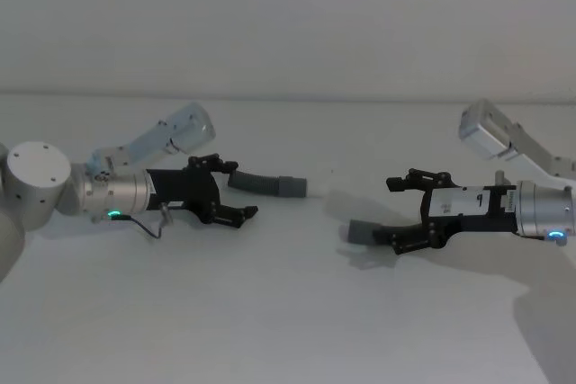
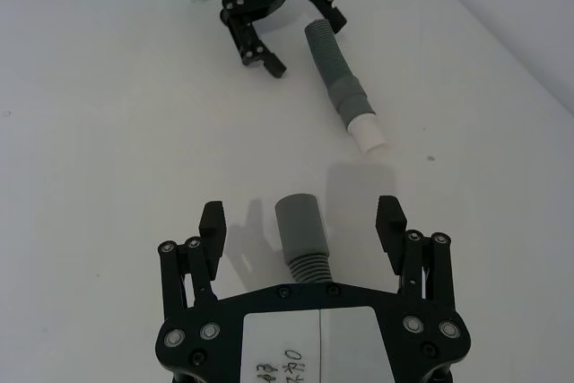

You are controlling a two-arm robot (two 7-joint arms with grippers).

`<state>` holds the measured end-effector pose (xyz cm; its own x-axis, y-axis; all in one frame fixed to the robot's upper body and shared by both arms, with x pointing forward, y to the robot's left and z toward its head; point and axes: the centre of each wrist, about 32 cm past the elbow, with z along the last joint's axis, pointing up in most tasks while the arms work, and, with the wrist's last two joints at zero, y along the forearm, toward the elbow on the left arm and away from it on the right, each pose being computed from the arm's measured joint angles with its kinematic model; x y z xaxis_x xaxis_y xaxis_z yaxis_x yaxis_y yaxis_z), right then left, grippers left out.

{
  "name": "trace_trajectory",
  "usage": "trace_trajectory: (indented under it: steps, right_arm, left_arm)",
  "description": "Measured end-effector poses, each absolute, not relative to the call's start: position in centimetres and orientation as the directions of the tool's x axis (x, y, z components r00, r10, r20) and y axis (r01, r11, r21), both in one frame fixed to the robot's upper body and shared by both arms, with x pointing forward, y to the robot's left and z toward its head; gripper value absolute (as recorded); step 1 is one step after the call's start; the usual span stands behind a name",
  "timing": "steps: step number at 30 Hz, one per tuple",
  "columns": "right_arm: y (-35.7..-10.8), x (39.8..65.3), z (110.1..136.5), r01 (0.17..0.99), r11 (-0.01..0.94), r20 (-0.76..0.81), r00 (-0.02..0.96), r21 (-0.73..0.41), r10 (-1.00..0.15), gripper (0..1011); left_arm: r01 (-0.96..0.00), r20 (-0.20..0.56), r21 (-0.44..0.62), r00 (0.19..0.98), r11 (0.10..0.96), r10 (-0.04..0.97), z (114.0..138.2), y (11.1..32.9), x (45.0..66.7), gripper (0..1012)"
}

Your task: Use both hands to pick up one end of the pipe from the table, align the ends, and insert them.

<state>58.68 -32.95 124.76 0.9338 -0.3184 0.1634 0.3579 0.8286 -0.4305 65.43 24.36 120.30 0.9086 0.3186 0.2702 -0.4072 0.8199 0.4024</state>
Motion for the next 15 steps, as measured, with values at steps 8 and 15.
trace_trajectory:
  steps: [8, 15]
  right_arm:
    - [-32.84, 58.69, 124.41, 0.357, 0.833, 0.157, 0.934, -0.423, -0.321, 1000]
    - [-32.74, 58.67, 124.12, 0.357, 0.837, 0.154, 0.934, -0.415, -0.322, 1000]
  left_arm:
    - [-0.381, 0.199, 0.387, 0.924, 0.840, 0.327, 120.17, 23.80, 64.83, 1000]
    - [-0.388, 0.217, 0.368, 0.920, 0.845, 0.328, 120.64, 23.74, 64.55, 1000]
